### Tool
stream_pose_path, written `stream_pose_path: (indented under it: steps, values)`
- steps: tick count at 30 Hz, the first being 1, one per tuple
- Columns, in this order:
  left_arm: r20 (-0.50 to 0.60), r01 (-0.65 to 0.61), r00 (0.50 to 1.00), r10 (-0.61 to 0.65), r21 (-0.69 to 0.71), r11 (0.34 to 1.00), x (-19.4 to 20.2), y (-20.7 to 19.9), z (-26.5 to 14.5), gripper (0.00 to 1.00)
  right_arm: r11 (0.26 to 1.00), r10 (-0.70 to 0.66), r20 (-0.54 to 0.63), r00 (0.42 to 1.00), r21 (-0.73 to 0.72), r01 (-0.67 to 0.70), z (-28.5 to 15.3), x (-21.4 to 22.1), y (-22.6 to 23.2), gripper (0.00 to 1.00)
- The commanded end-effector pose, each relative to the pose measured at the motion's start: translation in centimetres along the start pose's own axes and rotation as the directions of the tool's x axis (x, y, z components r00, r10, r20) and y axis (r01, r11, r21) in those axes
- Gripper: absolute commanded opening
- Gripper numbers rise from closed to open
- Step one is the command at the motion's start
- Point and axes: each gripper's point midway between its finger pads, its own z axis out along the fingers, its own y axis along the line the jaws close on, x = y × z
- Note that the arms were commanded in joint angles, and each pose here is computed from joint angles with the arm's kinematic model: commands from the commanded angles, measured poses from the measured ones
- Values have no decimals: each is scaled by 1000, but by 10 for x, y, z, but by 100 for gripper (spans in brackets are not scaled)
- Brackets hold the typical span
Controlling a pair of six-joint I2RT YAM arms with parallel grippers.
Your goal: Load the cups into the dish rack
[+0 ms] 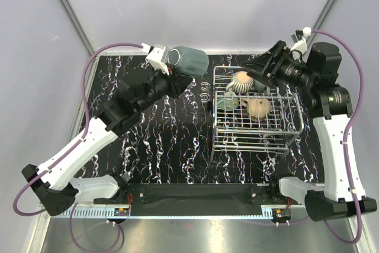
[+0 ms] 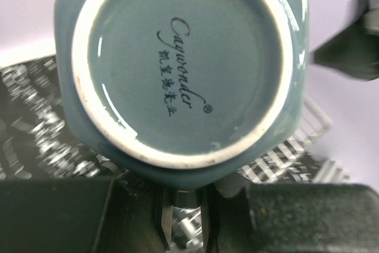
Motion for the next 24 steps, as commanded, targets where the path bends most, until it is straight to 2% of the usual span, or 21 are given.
stream_pose_path:
  steps: [1, 3, 5, 8, 10, 14, 18, 24]
  values:
    - [112, -48, 993, 43, 48, 998, -50, -9, -5, 0, 964, -159, -22, 987, 214, 160, -5, -3, -42, 68]
    - [92, -60, 994, 58, 14, 998, -53, 0, -1, 0, 925, -241, -26, 970, 297, 238, -13, -8, -55, 62]
    - [47, -80, 996, 81, -17, 997, -45, 11, 14, 0, 855, -310, 9, 951, 440, 275, -27, -25, -73, 57]
    - [-4, -93, 996, 93, -55, 994, -36, 27, 34, 0, 765, -412, 1, 911, 543, 345, -42, -42, -83, 55]
    - [-12, -122, 992, 122, -68, 990, -35, 33, 45, 0, 726, -449, -3, 894, 582, 366, -49, -49, -86, 49]
    - [-55, -167, 985, 162, -98, 981, -26, 56, 71, 0, 703, -475, 15, 880, 608, 369, -57, -55, -83, 41]
    - [-72, -246, 968, 239, -109, 963, -8, 81, 103, 0, 707, -485, 32, 874, 603, 370, -62, -57, -75, 41]
    - [-132, -246, 963, 236, -72, 966, 12, 108, 151, 0, 706, -509, 75, 857, 606, 367, -74, -63, -58, 39]
